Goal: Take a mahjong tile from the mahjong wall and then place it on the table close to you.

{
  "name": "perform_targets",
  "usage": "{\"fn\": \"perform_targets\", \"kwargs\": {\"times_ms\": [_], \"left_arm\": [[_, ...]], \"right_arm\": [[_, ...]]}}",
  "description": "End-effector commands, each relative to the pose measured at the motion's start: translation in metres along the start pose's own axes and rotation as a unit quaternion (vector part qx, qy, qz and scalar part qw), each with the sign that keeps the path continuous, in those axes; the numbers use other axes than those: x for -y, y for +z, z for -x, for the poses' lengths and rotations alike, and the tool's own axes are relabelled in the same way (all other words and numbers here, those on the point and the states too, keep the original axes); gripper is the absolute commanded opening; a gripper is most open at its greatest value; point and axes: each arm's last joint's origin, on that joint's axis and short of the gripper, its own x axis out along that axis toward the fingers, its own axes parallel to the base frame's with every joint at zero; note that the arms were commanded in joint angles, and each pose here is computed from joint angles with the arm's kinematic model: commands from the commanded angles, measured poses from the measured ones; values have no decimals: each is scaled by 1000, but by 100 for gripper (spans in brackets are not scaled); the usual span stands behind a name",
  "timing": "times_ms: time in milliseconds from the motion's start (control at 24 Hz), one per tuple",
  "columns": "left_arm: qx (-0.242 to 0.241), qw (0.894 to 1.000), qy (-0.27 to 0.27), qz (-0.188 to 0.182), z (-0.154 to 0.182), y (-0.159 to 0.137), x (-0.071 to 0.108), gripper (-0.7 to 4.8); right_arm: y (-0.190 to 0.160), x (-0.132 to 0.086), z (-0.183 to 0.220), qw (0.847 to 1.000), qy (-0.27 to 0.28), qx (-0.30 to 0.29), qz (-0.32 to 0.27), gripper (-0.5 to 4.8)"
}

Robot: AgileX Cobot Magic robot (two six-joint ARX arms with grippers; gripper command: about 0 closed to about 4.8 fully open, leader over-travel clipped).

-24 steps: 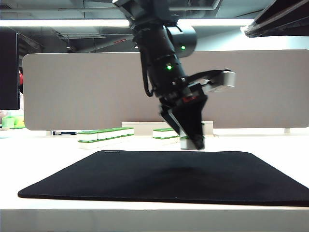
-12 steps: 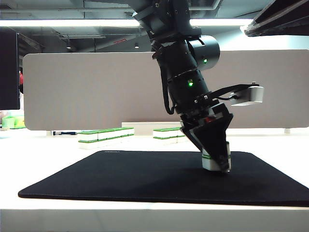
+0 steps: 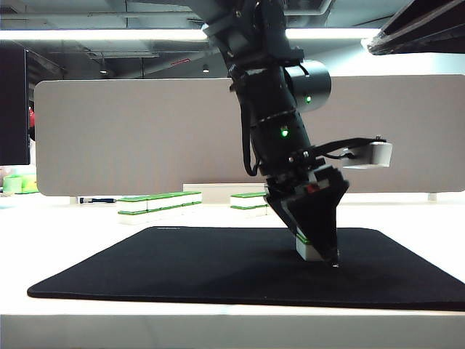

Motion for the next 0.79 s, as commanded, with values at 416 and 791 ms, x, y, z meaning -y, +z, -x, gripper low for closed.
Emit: {"fn": "perform_targets", "kwargs": {"times_ms": [416, 791], "left_arm": [[-33, 998, 46, 14, 39, -2, 7, 414], [-34, 973, 109, 201, 111, -57, -37, 457]], "right_arm": [[2, -1, 1, 1000, 4, 5, 4, -1], [2, -1, 1, 1000, 4, 6, 5, -1]]}}
